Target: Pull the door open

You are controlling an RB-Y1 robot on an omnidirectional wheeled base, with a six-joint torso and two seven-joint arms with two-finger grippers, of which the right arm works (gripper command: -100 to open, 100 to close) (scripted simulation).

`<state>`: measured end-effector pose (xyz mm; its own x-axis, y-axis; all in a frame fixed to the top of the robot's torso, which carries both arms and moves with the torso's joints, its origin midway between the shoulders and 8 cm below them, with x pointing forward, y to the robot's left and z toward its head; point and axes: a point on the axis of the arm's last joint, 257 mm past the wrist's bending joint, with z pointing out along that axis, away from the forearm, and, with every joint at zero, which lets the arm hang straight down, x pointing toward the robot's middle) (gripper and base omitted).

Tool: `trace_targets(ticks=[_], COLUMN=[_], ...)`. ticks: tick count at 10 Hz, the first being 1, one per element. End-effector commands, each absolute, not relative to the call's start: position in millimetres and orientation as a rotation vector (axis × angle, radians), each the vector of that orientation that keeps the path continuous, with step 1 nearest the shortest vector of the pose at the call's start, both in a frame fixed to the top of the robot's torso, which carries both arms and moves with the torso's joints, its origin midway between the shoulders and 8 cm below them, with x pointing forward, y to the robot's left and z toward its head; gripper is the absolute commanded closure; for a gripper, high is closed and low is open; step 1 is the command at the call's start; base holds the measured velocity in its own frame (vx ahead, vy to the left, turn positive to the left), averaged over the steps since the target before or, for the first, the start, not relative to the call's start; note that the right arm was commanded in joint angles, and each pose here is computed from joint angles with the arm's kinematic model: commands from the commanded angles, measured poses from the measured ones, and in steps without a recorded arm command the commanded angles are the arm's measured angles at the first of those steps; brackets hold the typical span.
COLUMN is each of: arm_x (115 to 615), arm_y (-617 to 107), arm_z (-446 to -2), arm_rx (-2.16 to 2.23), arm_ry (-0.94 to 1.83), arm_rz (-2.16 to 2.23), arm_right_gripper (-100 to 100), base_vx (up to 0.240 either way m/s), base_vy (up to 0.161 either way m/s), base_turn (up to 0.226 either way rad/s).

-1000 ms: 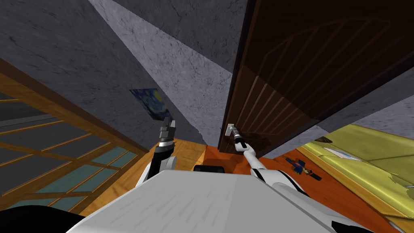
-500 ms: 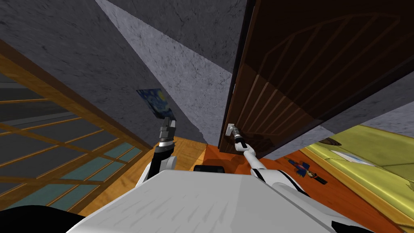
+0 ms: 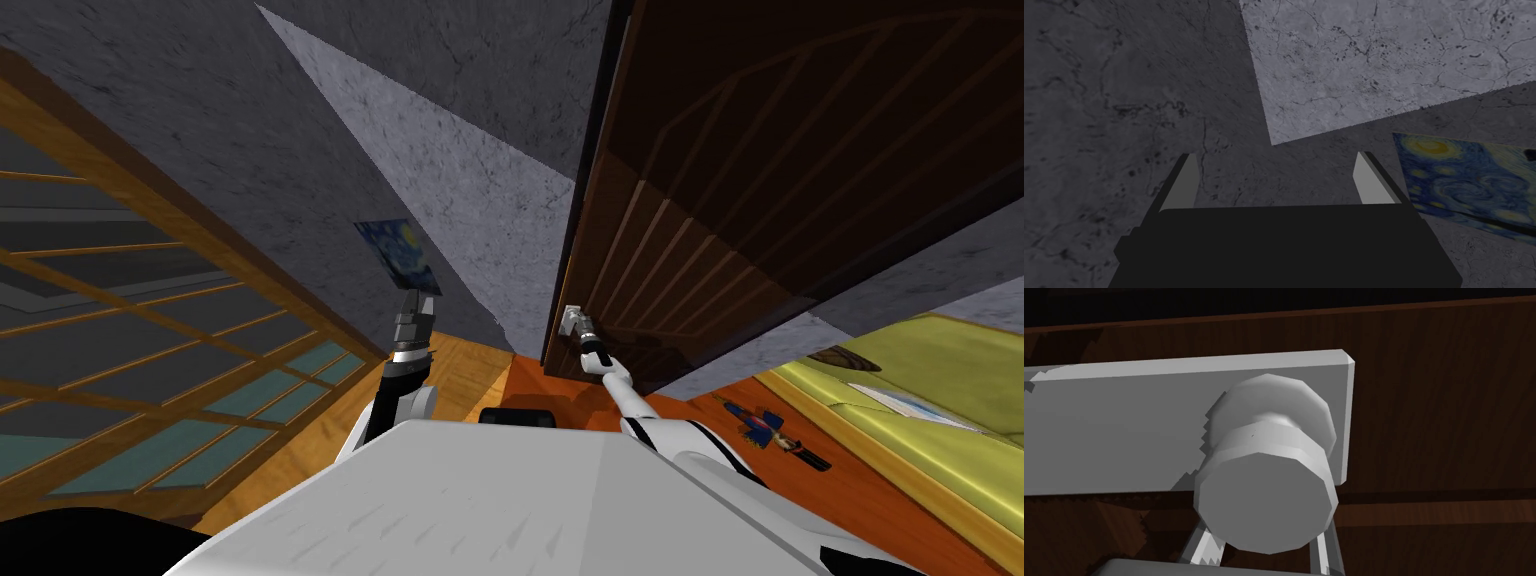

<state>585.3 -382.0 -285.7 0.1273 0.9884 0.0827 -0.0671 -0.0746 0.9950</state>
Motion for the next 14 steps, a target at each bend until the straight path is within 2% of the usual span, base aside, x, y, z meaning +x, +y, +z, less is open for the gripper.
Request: trace_targets(ticks=[1, 14], arm_x=[588.9, 588.2], arm_y=[-377.5, -389.8], arm_z=[-279.4, -282.5], arm_rx=[1.329, 1.632], arm_ry=[0.966, 0.618], arm_rz=[1.269, 1.554], arm_right_gripper=[100, 100], base_vx=[-0.067, -0.056], base_vy=[-0.038, -0.033], base_turn=[0.127, 0.084])
